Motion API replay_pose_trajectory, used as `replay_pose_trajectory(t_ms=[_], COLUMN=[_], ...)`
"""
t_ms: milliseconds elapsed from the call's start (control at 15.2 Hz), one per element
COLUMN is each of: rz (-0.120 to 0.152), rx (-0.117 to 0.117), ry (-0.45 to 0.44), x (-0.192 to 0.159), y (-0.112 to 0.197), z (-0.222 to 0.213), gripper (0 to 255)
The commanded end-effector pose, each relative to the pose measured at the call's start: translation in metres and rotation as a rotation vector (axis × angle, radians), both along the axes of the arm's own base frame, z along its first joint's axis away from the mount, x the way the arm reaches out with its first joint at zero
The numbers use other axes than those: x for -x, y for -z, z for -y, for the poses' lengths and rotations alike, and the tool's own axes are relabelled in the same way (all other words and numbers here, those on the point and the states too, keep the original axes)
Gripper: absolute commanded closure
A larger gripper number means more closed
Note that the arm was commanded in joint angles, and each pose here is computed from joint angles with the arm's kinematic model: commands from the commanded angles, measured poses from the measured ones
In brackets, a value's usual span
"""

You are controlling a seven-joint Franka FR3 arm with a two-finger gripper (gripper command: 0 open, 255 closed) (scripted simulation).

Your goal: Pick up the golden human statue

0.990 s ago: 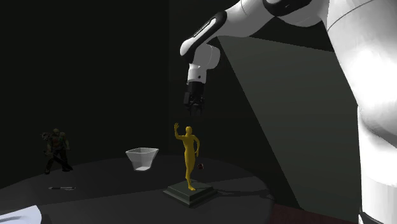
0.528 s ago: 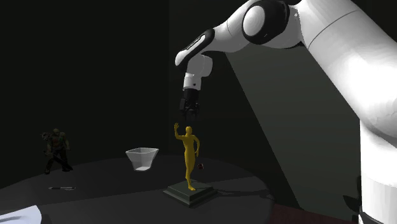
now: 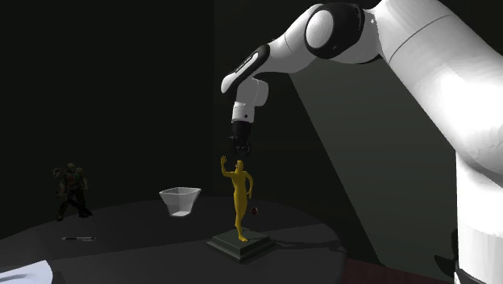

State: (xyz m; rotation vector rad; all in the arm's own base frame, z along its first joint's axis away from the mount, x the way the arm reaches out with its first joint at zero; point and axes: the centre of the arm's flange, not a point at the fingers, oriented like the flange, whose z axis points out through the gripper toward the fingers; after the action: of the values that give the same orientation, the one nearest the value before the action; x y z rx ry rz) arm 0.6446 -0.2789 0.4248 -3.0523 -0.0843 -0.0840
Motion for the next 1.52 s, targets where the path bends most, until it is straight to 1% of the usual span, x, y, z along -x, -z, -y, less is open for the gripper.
replay_pose_trajectory(t_ms=[0,528,1452], rz=[0.000,0.000,0.000], rx=[0.000,0.000,0.000], ry=[0.000,0.000,0.000], x=[0.000,0.000,0.000], y=[0.001,0.000,-0.074], z=[0.000,0.000,0.000], gripper=[255,255,255])
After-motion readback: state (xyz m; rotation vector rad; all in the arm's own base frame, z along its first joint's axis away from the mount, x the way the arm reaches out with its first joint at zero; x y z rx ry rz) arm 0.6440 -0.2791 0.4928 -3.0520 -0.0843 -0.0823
